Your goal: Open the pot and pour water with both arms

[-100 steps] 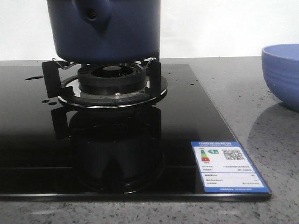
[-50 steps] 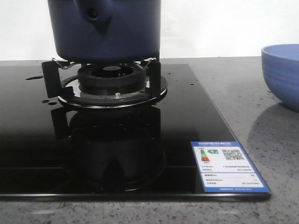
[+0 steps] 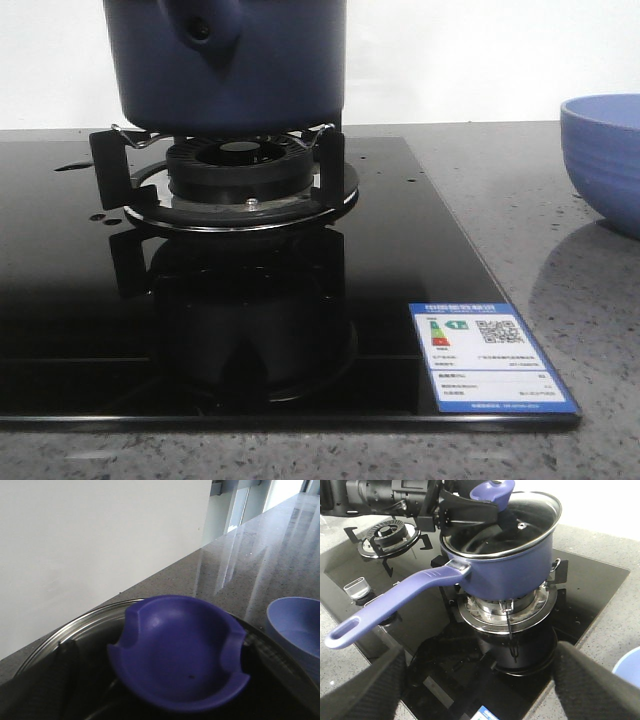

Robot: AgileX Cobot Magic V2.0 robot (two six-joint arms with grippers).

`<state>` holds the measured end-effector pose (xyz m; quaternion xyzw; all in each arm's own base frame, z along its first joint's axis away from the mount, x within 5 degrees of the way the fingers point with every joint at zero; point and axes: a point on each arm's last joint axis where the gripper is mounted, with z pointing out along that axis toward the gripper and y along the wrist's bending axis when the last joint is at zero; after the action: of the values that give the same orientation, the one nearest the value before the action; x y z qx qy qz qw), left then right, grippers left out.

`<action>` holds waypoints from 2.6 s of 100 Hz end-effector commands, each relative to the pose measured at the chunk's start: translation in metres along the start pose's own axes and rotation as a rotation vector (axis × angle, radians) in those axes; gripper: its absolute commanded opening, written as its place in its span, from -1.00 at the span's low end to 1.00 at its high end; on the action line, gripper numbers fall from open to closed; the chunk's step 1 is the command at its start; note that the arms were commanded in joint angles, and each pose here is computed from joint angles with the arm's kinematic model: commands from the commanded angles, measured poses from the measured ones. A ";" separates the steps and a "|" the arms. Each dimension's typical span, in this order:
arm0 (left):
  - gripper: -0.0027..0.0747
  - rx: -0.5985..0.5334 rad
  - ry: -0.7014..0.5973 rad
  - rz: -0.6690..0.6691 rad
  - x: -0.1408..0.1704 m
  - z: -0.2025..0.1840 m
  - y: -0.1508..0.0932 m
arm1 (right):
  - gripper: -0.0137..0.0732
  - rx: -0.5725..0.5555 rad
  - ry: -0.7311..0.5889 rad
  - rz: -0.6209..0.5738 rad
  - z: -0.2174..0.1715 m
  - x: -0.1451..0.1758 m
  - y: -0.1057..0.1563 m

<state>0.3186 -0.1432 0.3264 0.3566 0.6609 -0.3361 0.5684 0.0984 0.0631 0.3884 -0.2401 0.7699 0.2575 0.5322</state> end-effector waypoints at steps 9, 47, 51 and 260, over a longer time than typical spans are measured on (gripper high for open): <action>0.35 0.067 -0.089 0.014 -0.023 0.000 -0.016 | 0.57 0.010 -0.075 -0.007 -0.005 -0.013 0.002; -0.27 0.060 -0.138 -0.031 -0.028 0.000 -0.016 | 0.57 0.006 -0.078 -0.003 -0.005 -0.013 0.002; -0.33 0.067 -0.140 -0.030 -0.028 -0.001 -0.016 | 0.57 0.006 -0.078 -0.003 -0.005 -0.013 0.002; -0.19 -0.542 -0.187 -0.012 -0.030 -0.166 -0.091 | 0.44 0.705 0.382 0.552 0.015 -0.004 -0.126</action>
<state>0.1633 -0.0498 0.3663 0.1708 0.6921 -0.1616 0.6824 0.1795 -0.0141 0.3643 0.1089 0.9371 0.0701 0.3240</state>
